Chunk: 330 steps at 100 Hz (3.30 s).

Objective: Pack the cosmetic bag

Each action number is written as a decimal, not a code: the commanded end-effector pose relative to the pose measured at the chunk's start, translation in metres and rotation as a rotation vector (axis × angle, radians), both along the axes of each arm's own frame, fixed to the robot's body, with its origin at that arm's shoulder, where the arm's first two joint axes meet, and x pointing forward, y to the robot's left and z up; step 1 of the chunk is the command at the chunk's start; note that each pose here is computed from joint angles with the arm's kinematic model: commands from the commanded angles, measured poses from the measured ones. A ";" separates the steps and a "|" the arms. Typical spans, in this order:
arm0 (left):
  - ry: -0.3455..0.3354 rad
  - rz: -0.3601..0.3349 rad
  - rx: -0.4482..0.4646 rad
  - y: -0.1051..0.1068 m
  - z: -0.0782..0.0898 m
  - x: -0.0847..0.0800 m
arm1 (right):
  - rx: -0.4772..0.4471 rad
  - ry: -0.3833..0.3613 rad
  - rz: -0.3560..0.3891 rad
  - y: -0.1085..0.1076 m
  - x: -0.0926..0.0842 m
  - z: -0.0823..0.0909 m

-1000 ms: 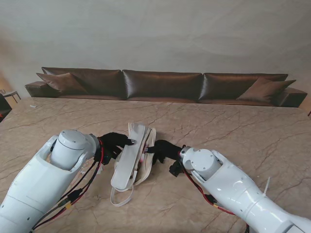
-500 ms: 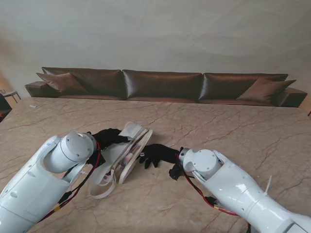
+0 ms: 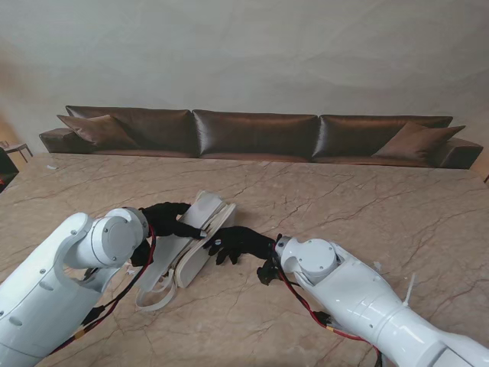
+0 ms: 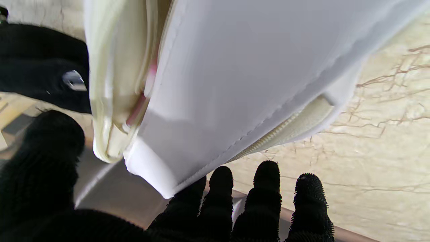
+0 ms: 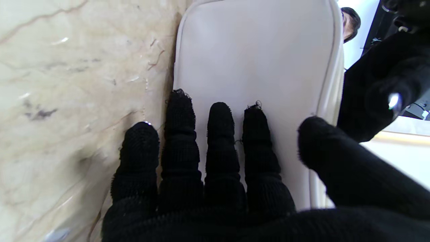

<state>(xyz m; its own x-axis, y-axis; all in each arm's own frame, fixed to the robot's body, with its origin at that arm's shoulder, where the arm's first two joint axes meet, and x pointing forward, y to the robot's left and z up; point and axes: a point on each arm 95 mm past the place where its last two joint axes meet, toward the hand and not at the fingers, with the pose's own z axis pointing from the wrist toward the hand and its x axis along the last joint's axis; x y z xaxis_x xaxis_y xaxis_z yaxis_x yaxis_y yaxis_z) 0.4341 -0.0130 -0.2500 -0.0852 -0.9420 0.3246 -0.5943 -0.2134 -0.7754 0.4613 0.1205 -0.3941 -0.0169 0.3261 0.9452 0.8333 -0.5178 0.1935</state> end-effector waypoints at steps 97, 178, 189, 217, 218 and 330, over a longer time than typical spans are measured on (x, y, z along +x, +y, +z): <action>-0.083 -0.220 0.289 -0.019 -0.046 0.002 | 0.081 -0.027 0.019 0.027 0.002 0.000; -0.228 -0.058 0.154 -0.014 -0.078 0.024 | -0.217 -0.127 -0.130 -0.076 -0.015 0.029; -0.282 -0.051 0.103 -0.012 -0.075 0.023 | -0.264 -0.125 -0.186 -0.088 -0.015 0.032; -0.352 -0.060 -0.032 -0.002 -0.055 0.012 | -0.364 -0.105 -0.367 -0.103 -0.012 0.032; -0.353 -0.061 -0.037 -0.002 -0.055 0.012 | -0.367 -0.104 -0.371 -0.103 -0.012 0.032; -0.401 -0.178 -0.178 -0.001 -0.040 -0.025 | -0.229 -0.001 -0.269 -0.065 0.038 0.020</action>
<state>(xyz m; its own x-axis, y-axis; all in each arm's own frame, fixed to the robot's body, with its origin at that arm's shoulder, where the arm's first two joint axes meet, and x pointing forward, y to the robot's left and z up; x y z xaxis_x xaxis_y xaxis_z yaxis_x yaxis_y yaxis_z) 0.4084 -0.0107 -0.2945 -0.3841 -0.8409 0.3813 -0.3035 -0.2751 -0.9123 0.4983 0.0443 -0.3774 0.1116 0.5382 0.8354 0.6578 -0.6701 0.3438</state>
